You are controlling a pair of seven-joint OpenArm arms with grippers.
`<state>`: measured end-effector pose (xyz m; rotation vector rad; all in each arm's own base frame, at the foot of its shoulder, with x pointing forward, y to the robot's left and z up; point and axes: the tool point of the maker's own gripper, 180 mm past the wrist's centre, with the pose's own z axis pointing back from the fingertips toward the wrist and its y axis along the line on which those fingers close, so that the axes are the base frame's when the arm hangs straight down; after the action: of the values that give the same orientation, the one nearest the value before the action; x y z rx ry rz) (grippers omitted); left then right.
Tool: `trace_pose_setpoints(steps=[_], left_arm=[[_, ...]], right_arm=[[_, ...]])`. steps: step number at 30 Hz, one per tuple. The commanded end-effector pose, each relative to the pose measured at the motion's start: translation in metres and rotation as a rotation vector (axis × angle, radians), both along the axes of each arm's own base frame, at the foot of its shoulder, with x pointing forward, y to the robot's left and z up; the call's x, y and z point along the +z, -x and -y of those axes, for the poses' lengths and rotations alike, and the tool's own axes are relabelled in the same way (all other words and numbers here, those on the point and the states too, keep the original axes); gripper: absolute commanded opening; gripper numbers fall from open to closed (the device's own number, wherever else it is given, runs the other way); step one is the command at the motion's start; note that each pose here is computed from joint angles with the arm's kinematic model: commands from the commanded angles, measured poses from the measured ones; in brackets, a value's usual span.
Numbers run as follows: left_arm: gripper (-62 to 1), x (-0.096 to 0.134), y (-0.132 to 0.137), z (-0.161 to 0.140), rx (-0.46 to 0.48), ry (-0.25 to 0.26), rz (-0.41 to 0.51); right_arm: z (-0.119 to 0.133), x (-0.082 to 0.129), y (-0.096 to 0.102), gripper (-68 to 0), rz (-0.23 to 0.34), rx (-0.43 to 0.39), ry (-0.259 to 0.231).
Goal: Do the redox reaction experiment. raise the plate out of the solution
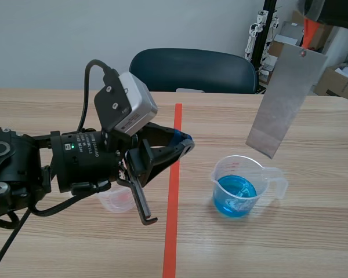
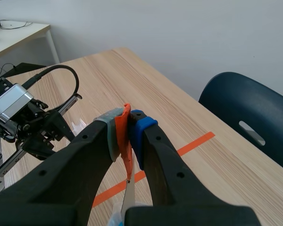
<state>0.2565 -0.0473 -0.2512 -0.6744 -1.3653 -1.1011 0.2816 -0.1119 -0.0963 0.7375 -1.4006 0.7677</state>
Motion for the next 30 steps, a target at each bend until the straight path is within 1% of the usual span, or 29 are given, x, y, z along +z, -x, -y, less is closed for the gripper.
trace_pose_setpoints(steps=[1, 6, 11, 15, 23, 30], left_arm=[[-58.4, 0.016, 0.000, 0.007, -0.019, 0.038, 0.033], [-58.4, 0.017, -0.003, 0.008, -0.023, 0.029, 0.045], [-58.4, 0.009, -0.006, 0.011, -0.027, 0.019, 0.031], [-58.4, 0.006, -0.011, 0.014, -0.023, 0.021, 0.020], [-58.4, 0.010, -0.011, 0.022, -0.036, 0.046, 0.018], [-58.4, 0.013, -0.010, 0.030, -0.075, 0.030, 0.042]], right_arm=[[-0.001, 0.014, -0.001, -67.6, 0.033, 0.002, -0.031], [-0.001, 0.014, -0.002, -67.6, 0.033, 0.001, -0.031], [-0.001, 0.015, -0.002, -67.6, 0.034, 0.001, -0.033], [-0.001, 0.015, -0.002, -67.6, 0.034, 0.002, -0.033], [-0.001, 0.015, -0.002, -67.6, 0.034, 0.002, -0.033], [-0.001, 0.015, -0.002, -67.6, 0.034, 0.002, -0.033]])
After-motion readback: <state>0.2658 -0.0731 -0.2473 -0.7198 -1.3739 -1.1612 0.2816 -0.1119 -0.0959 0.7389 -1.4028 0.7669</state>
